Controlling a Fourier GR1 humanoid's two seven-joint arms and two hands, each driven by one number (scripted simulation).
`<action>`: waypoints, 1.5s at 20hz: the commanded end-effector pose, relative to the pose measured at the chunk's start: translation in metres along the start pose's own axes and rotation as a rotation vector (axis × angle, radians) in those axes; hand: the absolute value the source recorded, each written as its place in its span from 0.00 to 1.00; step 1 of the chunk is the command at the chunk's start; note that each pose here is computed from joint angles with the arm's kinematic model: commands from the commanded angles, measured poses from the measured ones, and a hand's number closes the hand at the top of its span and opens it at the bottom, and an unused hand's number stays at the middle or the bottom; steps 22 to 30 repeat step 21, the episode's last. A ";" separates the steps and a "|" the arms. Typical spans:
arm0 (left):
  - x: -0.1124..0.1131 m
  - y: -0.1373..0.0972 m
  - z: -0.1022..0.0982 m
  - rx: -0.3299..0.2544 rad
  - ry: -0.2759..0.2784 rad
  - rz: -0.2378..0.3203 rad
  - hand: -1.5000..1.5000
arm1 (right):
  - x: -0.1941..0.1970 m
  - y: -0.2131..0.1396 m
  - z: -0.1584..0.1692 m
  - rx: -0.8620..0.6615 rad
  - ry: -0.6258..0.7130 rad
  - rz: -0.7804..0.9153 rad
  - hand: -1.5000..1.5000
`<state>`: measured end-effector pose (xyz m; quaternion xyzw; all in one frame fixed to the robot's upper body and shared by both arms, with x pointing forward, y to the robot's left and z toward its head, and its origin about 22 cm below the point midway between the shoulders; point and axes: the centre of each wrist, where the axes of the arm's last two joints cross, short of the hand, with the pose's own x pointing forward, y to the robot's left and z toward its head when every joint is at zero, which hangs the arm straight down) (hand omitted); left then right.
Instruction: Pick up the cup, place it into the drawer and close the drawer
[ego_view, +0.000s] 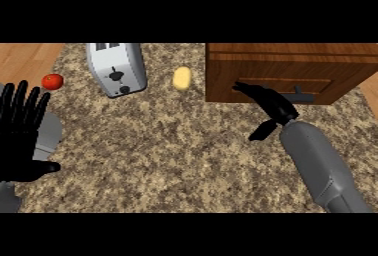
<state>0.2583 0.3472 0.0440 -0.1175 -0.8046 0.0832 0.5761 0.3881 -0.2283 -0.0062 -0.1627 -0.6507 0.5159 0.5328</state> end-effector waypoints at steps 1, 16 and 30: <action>-0.010 -0.013 -0.006 -0.020 0.012 0.009 0.00 | -0.016 -0.028 -0.010 -0.002 0.030 -0.039 0.00; -0.006 -0.005 -0.013 -0.058 0.016 0.003 0.00 | -0.031 -0.080 -0.008 -0.010 0.086 -0.036 0.00; -0.011 -0.012 -0.017 -0.045 -0.014 -0.009 0.00 | -0.034 -0.086 -0.005 -0.013 0.075 -0.042 0.00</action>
